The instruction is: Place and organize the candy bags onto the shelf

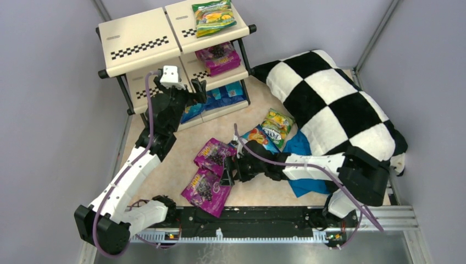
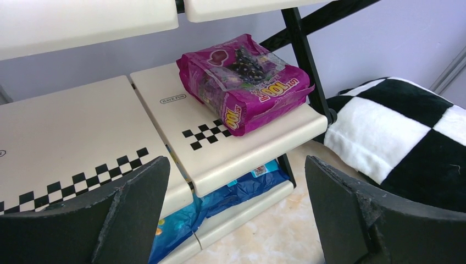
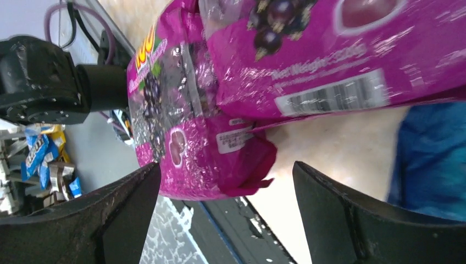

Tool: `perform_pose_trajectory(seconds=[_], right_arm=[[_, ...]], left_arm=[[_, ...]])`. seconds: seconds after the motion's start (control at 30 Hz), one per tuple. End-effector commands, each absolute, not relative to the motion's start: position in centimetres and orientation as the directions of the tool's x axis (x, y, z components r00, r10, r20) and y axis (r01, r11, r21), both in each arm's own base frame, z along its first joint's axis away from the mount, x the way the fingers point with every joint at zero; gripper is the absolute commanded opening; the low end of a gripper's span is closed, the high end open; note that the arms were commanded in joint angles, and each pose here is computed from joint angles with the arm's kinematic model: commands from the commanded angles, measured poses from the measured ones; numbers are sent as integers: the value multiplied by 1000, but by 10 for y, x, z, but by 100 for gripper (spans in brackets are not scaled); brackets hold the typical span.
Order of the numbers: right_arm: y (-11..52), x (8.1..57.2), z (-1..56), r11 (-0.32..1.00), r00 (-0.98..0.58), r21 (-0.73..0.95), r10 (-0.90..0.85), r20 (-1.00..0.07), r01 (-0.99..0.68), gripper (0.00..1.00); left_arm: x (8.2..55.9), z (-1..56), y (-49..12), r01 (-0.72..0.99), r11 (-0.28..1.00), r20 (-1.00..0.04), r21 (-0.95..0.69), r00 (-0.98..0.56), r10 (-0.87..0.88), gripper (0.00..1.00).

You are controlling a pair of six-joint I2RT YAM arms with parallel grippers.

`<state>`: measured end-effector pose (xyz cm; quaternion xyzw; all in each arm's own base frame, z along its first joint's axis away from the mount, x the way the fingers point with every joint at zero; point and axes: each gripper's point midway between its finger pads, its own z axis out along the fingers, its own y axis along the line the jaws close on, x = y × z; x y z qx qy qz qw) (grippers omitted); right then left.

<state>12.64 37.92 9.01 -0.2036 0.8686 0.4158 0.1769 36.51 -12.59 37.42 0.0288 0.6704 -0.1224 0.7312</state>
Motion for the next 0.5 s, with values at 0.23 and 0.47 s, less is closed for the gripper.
perform_pose_trajectory(seconds=[0.23, 0.47], right_arm=[[412, 93, 85, 576, -885, 779, 193, -423, -247, 94], [418, 85, 67, 601, -917, 778, 182, -356, -183, 90]], left_arm=[[364, 399, -127, 226, 965, -978, -134, 127, -166, 99], [366, 396, -128, 226, 965, -979, -136, 117, -165, 99]])
